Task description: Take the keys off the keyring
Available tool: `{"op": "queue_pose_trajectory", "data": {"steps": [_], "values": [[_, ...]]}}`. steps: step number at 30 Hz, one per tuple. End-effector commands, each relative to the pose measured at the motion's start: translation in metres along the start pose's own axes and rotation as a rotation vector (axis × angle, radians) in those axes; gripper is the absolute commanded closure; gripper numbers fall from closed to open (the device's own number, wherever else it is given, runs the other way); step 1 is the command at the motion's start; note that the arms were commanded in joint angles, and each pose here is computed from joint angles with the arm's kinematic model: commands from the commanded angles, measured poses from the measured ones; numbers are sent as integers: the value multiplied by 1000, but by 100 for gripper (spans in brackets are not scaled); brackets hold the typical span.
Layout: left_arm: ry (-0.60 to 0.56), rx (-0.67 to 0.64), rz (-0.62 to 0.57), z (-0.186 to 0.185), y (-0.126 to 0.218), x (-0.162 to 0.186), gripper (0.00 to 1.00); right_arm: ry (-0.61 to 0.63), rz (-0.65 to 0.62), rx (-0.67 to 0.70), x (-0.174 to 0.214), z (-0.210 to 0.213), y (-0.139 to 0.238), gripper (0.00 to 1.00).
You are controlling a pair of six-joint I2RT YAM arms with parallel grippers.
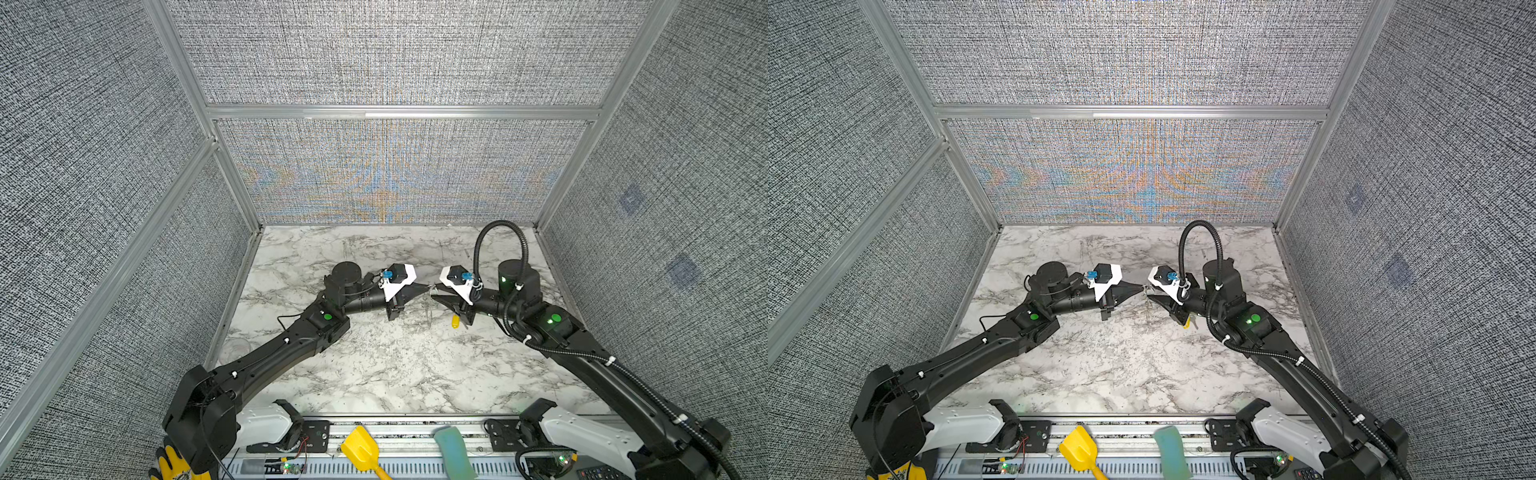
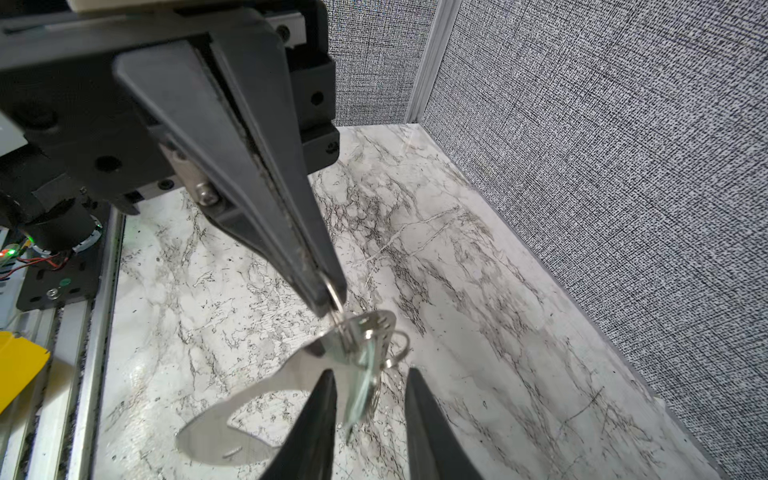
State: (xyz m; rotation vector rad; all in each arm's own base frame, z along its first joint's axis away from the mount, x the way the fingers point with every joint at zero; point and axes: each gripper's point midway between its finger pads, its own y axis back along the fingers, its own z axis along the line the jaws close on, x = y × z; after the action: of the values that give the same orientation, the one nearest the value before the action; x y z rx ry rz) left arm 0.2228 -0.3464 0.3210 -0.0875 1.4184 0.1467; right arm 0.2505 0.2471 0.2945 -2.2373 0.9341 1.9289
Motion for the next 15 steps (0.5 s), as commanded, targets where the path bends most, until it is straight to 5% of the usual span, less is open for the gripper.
{"op": "queue_pose_trajectory", "data": {"steps": [1, 8, 15], "values": [[-14, 3, -57, 0, 1, -15, 100, 9, -38, -10, -8, 1, -1, 79], [13, -18, -80, 4, 2, -17, 100, 31, -14, -32, -4, 5, 0, 99], [42, -39, -111, 7, 3, -17, 100, 70, 61, -83, 3, 12, 1, 100]]}}
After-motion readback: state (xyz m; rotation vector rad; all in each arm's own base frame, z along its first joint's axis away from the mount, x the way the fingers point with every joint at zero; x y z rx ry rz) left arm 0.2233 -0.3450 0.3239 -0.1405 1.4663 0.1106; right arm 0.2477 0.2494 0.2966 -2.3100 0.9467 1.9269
